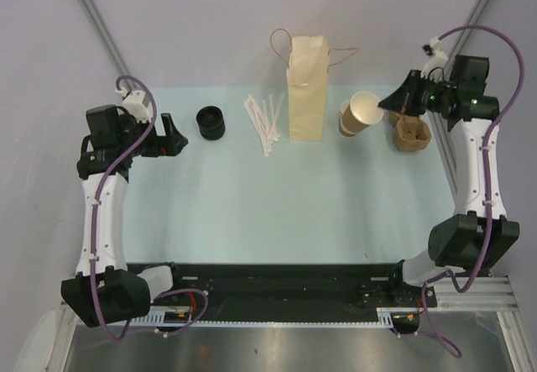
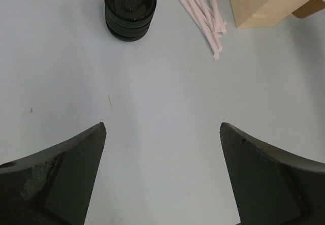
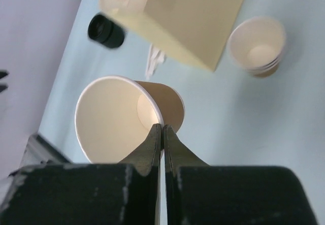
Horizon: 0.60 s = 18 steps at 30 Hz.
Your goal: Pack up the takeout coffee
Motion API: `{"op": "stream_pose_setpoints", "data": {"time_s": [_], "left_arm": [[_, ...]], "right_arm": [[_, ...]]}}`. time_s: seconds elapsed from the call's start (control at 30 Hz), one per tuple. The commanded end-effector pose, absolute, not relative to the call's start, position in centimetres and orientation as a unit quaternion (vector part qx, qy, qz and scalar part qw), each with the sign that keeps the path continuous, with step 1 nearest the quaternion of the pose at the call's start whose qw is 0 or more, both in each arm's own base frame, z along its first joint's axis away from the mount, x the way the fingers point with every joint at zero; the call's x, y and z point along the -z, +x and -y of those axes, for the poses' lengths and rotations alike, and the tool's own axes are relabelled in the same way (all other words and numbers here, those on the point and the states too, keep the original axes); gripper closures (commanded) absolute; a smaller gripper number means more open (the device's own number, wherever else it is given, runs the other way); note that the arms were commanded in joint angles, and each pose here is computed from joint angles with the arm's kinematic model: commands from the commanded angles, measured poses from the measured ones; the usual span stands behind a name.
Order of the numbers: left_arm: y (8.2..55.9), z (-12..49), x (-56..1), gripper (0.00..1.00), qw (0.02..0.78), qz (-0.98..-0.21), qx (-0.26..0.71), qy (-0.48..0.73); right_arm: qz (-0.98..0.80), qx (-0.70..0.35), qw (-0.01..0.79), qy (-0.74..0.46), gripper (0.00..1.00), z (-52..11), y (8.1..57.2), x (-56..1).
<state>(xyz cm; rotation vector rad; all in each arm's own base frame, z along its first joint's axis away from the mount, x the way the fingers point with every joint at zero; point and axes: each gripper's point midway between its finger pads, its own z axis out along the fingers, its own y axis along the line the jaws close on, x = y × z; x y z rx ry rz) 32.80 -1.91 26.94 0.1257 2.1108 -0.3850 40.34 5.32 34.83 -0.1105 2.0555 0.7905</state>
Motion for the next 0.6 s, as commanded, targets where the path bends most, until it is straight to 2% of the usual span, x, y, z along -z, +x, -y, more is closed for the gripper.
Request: {"op": "stream_pose_setpoints", "data": {"time_s": [0.0, 0.13, 0.23, 0.57], "left_arm": [[32.9, 1.9, -28.3, 0.01, 0.482, -0.851, 0.203, 0.039], [32.8, 1.8, -28.0, 0.01, 0.49, -0.846, 0.208, 0.017], [32.7, 2.0, -27.4, 0.0, 0.498, -0.841, 0.214, 0.012], [31.3, 2.5, -25.8, 0.01, 0.499, -0.839, 0.216, 0.028]], "right_arm": [[-0.833, -0.371, 0.39, -0.129, 1.0, -11.5, 34.4, -32.0], [-0.841, -0.36, 0.338, -0.221, 1.0, -17.4, 30.0, -28.4], [-0.845, -0.333, 0.315, -0.276, 1.0, -20.9, 28.6, -25.8], [-0.834, -0.338, 0.248, -0.36, 1.0, -31.8, 27.3, -18.0]]}}
